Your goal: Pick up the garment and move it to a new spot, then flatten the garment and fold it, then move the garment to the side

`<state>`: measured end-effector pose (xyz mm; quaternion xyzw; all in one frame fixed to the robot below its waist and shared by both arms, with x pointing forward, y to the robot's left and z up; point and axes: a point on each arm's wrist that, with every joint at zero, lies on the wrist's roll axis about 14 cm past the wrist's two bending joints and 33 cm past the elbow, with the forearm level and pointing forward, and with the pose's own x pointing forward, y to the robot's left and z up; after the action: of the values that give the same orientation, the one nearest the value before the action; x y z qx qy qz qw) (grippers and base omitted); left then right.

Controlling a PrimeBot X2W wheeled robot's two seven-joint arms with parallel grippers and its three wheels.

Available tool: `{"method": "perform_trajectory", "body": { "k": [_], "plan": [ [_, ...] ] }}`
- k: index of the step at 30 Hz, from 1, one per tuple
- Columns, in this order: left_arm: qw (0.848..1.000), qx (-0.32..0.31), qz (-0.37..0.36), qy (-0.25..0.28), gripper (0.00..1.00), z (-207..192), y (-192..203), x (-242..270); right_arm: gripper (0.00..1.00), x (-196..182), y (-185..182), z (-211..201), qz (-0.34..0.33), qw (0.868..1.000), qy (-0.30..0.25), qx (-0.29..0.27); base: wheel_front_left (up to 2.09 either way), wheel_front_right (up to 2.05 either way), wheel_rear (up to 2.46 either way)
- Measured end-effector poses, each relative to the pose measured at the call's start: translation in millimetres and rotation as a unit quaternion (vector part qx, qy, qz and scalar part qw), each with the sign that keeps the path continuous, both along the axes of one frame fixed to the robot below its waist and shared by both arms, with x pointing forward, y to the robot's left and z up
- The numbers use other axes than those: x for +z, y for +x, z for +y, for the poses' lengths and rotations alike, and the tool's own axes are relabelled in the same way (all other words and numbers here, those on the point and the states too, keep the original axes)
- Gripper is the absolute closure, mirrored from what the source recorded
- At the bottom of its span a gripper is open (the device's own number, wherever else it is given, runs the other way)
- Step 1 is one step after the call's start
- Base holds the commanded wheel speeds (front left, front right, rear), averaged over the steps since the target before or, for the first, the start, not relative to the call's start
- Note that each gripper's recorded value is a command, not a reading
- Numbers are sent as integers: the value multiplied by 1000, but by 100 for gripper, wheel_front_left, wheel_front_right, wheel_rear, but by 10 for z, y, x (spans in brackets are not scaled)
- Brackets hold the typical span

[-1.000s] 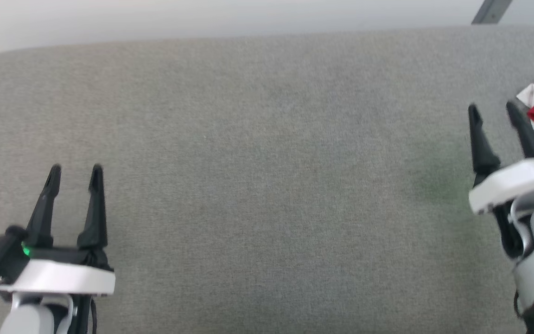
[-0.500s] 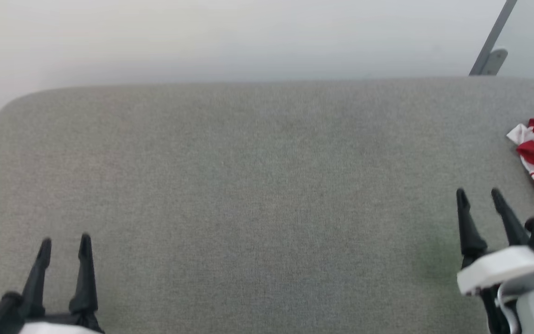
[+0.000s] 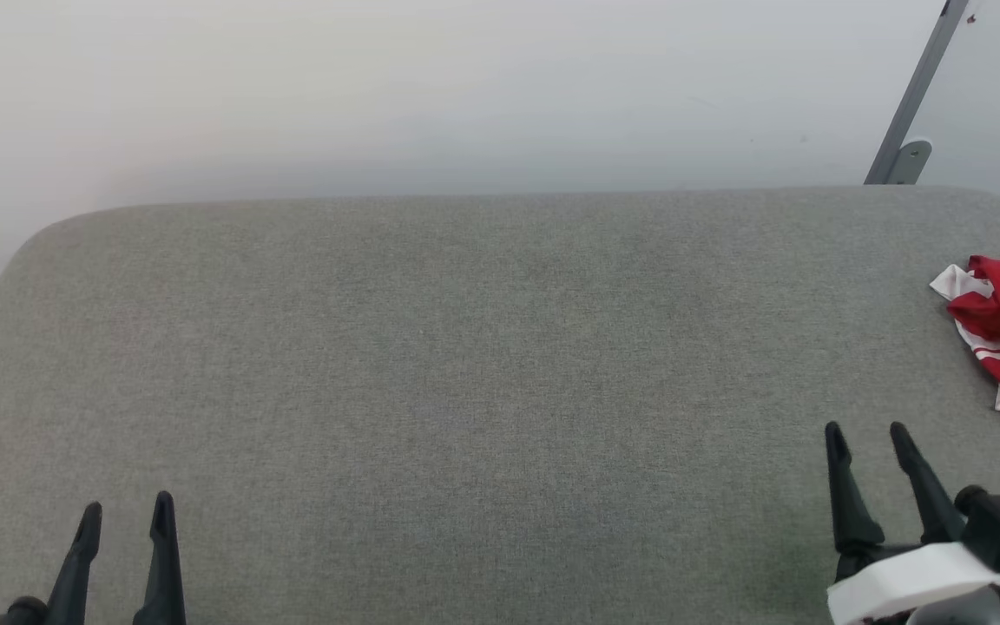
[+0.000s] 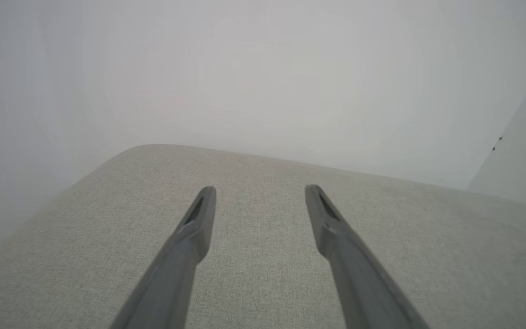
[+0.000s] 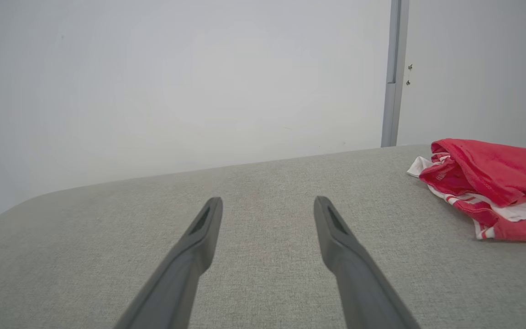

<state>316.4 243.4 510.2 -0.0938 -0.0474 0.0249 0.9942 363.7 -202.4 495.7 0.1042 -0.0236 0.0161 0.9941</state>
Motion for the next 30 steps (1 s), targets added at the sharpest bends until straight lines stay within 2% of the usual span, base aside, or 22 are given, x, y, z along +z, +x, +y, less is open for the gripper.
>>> {"method": "perform_trajectory", "body": {
  "k": [21, 22, 27, 30],
  "plan": [
    [1000, -1, 6, -24, 0, -70, -53, -66, 0, 2, -137, 101, -4, 1000, 7, 2, 0, 0, 0],
    [1000, -1, 3, -25, 100, -75, -50, -48, 100, 3, -137, 99, -4, 1000, 6, 2, 0, 0, 0],
    [999, 1, 29, -43, 100, -124, -79, -215, 100, -179, -204, 96, 26, 1000, 11, -1, 0, 0, 0],
    [997, 5, 36, -67, 100, -131, -82, -260, 100, -218, -214, 73, 35, 999, 34, -7, 0, 0, 0]
  ]
}}
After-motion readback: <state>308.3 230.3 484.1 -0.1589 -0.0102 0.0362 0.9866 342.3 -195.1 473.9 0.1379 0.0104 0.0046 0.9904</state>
